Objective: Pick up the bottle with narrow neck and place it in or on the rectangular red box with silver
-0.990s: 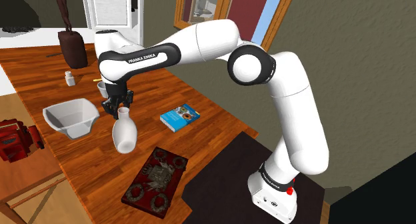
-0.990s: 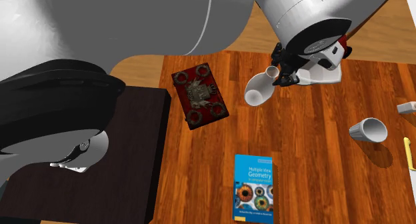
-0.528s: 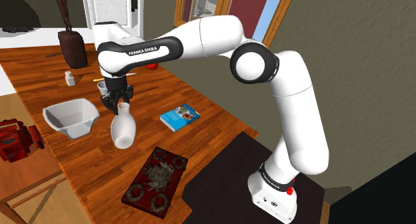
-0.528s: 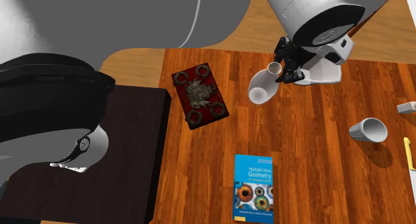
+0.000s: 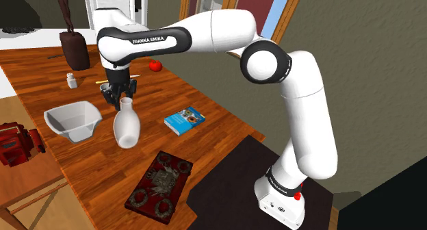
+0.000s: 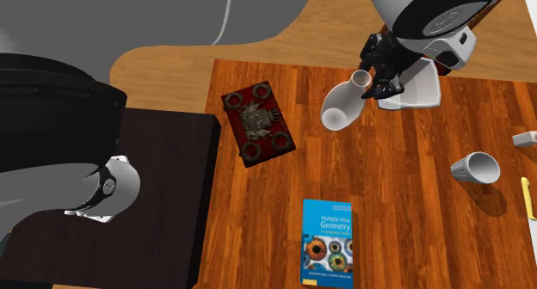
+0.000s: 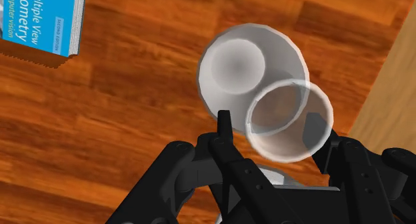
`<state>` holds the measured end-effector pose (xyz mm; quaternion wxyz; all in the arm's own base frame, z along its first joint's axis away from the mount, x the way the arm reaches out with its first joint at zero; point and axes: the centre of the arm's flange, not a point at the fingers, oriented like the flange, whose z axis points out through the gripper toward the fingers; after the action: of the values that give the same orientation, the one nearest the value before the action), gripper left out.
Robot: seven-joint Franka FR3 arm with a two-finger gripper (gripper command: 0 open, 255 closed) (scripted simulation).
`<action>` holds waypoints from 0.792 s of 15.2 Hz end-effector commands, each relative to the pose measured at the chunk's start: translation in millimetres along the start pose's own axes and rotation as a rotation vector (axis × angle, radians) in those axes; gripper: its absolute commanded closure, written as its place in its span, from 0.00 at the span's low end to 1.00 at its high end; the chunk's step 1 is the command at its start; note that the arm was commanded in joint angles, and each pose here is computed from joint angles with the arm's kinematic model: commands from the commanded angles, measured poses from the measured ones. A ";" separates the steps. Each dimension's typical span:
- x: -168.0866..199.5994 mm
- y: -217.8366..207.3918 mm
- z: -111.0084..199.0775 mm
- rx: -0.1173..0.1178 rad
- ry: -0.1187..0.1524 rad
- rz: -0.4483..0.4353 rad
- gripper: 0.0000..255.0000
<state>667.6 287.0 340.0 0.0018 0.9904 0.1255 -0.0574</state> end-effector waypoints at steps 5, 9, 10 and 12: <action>-3.5 -0.3 -32.3 0.000 0.000 0.000 1.00; -5.9 -0.5 -52.6 0.000 0.000 0.000 1.00; -18.3 -3.0 -56.0 0.000 0.000 0.000 1.00; -43.4 -7.9 -62.8 0.000 0.000 0.000 1.00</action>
<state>641.8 286.6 402.5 0.0014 0.9904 0.1256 -0.0575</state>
